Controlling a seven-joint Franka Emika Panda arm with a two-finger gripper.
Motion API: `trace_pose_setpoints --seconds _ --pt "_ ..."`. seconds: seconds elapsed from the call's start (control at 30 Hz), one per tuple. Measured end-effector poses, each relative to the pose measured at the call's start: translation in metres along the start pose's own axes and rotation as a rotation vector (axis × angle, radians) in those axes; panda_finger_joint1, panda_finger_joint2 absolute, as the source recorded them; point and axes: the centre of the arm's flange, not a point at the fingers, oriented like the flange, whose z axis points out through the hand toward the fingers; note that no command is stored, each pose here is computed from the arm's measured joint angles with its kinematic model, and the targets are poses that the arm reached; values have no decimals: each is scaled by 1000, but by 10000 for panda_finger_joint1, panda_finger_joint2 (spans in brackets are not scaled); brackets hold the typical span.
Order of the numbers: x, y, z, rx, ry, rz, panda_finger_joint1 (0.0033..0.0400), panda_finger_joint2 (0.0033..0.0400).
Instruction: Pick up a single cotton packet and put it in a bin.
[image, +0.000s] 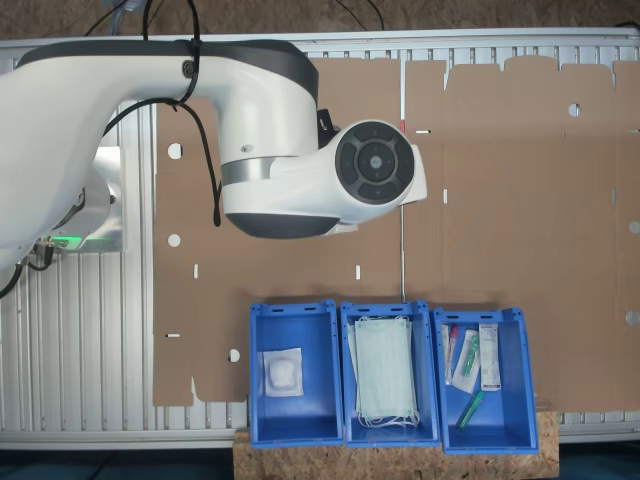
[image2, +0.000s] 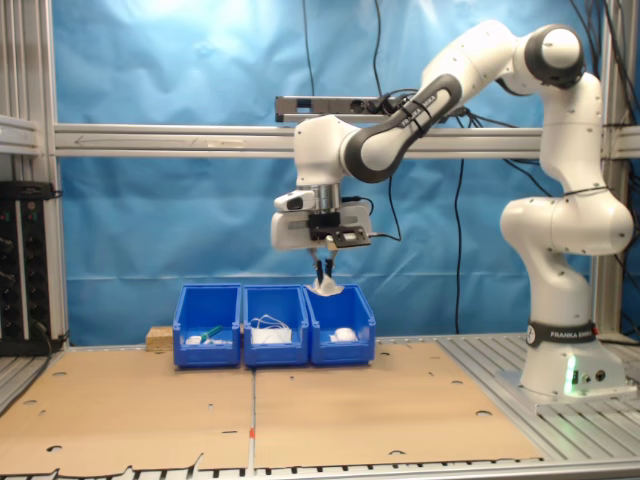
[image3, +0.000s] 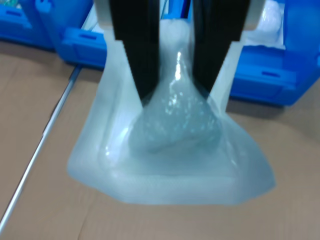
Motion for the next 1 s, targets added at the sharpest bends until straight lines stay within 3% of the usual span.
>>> trace_pose_setpoints --seconds 0.5,1.0 --pt "-102 48 23 -46 -23 94 43 43" --pt "-180 74 47 -67 -94 178 44 44"
